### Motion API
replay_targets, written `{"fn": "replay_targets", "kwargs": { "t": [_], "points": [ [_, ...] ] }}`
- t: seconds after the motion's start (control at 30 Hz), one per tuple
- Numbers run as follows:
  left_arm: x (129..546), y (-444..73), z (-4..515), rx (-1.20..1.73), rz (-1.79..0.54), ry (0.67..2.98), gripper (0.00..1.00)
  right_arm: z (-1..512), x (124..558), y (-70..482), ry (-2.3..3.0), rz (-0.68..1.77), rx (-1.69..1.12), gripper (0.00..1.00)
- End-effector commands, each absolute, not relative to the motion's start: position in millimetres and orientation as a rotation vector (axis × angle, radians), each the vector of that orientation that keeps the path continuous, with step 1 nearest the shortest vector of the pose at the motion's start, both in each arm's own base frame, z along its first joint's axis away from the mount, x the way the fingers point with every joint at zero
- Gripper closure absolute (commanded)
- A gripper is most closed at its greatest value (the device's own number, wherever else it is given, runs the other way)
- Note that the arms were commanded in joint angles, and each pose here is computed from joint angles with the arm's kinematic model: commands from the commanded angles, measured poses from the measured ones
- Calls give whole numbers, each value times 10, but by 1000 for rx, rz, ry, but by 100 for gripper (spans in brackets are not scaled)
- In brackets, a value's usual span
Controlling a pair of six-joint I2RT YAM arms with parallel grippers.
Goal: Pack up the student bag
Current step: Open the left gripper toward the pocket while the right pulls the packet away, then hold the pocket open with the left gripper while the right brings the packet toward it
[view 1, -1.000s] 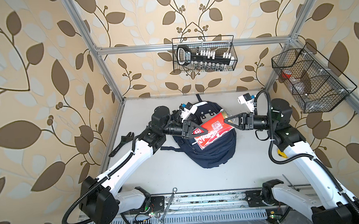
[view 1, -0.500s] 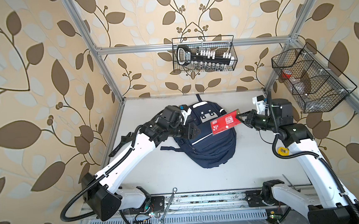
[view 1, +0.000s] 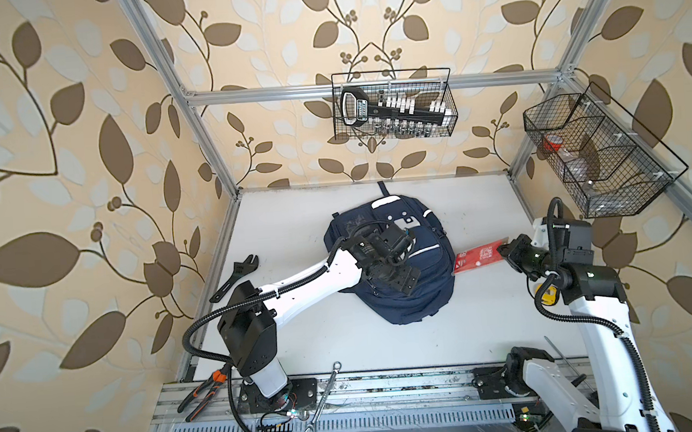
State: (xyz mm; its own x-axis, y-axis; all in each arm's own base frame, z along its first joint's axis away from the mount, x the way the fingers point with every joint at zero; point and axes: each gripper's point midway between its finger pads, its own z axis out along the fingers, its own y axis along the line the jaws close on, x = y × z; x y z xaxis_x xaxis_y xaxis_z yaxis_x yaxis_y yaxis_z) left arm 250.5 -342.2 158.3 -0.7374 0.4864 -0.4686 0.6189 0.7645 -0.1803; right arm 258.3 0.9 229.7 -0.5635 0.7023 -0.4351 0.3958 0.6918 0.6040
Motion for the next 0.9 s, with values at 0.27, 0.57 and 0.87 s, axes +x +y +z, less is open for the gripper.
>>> {"fn": "replay_targets", "kwargs": {
  "t": [0.27, 0.57, 0.87],
  "points": [
    [2831, -3464, 1336, 865, -127, 2510, 19, 2345, 2518, 191, 2241, 698, 737, 100],
    [3113, -3332, 1460, 741, 47, 2426, 77, 2306, 2464, 364, 2237, 830, 711, 100],
    [3125, -3402, 1981, 645, -128, 2399, 100, 2361, 2474, 703, 2184, 1051, 647, 100]
  ]
}}
